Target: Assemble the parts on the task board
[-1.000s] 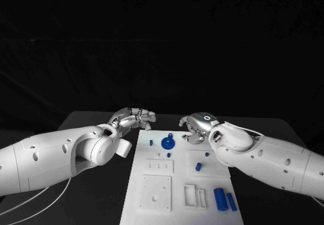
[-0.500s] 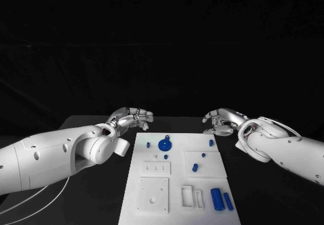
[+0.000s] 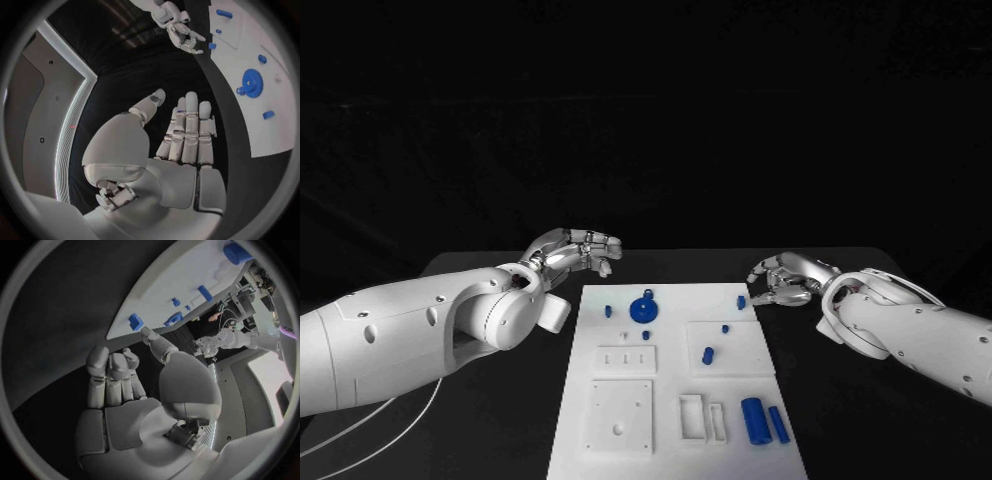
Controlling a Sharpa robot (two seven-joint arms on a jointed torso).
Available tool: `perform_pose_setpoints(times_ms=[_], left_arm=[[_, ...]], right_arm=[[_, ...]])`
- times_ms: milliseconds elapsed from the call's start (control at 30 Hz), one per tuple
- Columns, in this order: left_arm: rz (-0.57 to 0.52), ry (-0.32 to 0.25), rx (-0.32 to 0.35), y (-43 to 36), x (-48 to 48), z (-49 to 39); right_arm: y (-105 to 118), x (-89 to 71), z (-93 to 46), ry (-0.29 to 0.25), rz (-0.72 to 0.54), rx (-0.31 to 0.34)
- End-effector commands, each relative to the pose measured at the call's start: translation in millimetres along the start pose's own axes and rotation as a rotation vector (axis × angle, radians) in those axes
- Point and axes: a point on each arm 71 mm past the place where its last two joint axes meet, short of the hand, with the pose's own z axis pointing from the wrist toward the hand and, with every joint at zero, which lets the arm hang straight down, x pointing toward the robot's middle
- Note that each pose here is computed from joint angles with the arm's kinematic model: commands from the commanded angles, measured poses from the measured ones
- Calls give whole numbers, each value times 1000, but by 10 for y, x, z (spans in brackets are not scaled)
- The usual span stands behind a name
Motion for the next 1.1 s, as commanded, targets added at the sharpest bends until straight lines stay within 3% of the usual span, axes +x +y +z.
perform_pose_setpoints(times_ms=[33,300,1100], left_arm=[[-2,19,13,-10,20,6],[-1,14,11,-2,-1,-2],[-2,18,5,-1,4,-17]], right_arm=[[-18,94,1,44,41,-16],[-63,233,-6,63,59,-5],[-56,341,45,70,97,8]])
